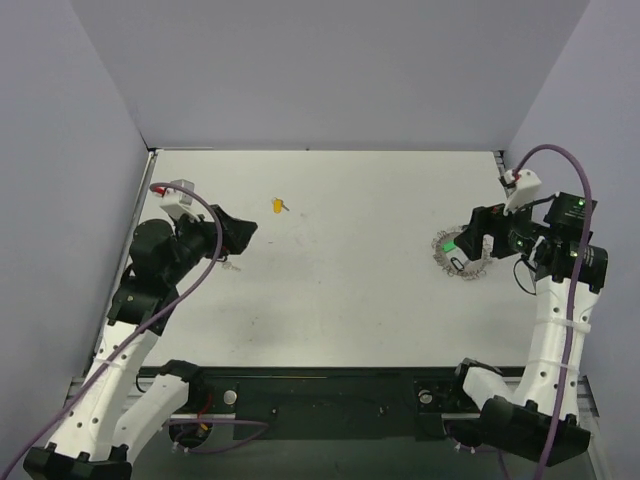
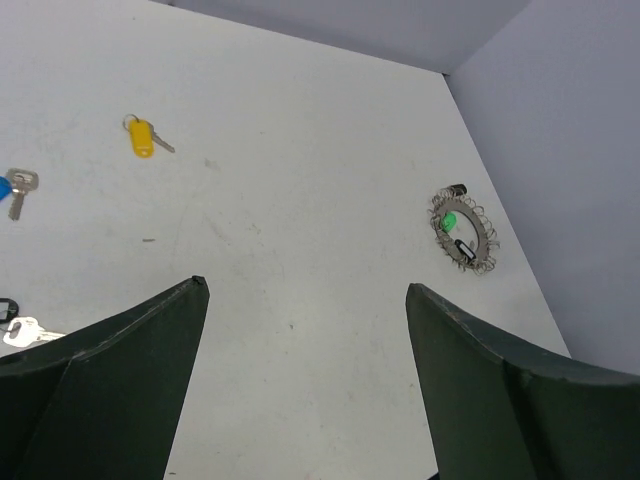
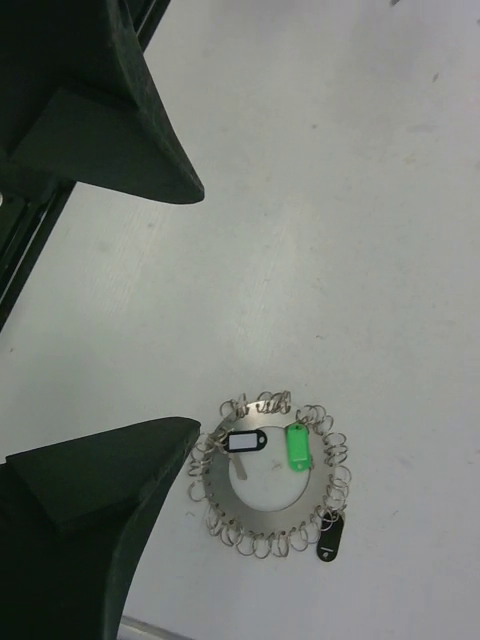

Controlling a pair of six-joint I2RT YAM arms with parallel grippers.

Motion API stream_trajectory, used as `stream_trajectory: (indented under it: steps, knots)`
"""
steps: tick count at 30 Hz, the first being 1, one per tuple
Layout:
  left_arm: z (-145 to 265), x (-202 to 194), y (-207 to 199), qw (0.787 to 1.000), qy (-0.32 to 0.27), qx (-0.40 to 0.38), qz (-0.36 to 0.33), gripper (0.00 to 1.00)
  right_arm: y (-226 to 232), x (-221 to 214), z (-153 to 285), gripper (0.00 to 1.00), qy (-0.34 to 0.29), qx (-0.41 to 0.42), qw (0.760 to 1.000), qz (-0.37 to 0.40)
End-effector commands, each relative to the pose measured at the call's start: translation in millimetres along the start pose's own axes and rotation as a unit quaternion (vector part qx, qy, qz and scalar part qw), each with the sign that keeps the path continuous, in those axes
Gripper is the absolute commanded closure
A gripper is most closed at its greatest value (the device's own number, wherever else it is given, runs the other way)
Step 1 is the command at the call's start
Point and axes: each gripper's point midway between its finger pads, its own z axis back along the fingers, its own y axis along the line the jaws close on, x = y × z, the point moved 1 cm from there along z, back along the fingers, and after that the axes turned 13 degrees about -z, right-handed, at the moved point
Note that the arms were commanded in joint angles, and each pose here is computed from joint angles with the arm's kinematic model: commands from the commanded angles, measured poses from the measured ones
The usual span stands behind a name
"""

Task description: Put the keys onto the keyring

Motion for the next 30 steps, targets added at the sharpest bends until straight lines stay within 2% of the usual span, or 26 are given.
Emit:
stream_trajectory:
  steps: [1,4,9,17,24,30]
  knots:
    - [16,29,-7,0.999,0.005,-0.012,-0.051,0.09,26,20,19,0.15,-0.058,0.097,0.990,-0.081]
    - [30,39,-4,0.997,0.007,0.013,-0.074,0.09,15,24,20,0.14,-0.060,0.108,0.979,-0.160]
    - [50,40,2,0.994,0.004,0.041,-0.098,0.09,1,26,23,0.14,-0.071,0.067,0.979,-0.179]
    - [54,29,1,0.996,0.007,0.036,-0.081,0.09,-23,29,28,0.14,-0.118,-0.038,0.959,-0.256]
    - [56,31,-3,0.997,-0.003,0.027,-0.067,0.09,-29,34,42,0.13,-0.172,-0.084,0.951,-0.245]
    - [58,28,-4,0.998,-0.003,0.024,-0.062,0.09,-36,32,41,0.12,-0.178,-0.102,0.941,-0.268]
